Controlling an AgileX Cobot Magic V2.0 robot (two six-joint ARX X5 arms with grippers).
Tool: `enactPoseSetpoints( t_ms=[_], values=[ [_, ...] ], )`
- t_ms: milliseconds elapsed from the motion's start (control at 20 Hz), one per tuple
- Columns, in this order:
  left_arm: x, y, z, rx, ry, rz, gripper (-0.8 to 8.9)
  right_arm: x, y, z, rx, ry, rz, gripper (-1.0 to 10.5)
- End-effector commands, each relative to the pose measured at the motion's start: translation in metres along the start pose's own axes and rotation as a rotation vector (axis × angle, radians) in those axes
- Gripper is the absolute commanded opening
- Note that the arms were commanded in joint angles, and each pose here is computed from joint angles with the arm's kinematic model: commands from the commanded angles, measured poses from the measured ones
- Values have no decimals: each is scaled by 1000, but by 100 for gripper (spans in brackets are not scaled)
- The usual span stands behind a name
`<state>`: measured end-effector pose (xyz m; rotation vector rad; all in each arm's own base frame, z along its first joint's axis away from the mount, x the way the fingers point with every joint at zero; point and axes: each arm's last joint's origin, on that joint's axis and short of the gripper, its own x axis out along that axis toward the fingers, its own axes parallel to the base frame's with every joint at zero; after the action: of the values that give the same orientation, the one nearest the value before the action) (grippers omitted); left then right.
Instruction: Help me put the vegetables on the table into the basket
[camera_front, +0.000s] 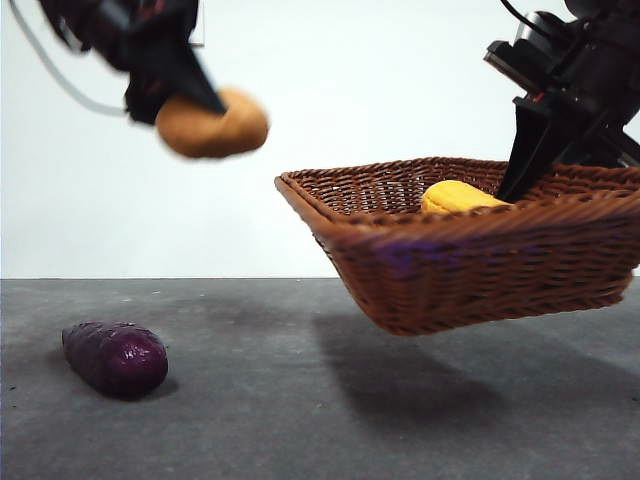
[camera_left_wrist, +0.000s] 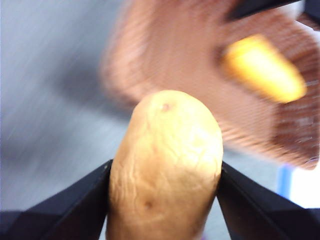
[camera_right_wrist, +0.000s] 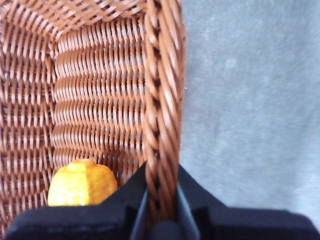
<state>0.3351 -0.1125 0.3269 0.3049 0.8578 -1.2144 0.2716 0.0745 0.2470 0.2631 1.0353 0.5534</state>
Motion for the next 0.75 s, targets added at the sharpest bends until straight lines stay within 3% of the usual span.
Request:
enactPoseSetpoints(
  t_ms=[50,150,350,450,750],
  values=[
    [15,-25,15,13,51,6,-5,4,1,-1,51,-16,69,-13],
    [38,-50,30,66,112,31,-5,7,6,-3,42,-1,81,-12],
    [69,-87,60,138,68,140,-6,13,21,-6,9,27,104,-13],
    [75,-87,60,114,99,186,-6,14,23,-7,12,33,109,-12],
    [103,-70,53,27,167,186,-6,20,38,-7,-13,19,145,-12]
  ],
)
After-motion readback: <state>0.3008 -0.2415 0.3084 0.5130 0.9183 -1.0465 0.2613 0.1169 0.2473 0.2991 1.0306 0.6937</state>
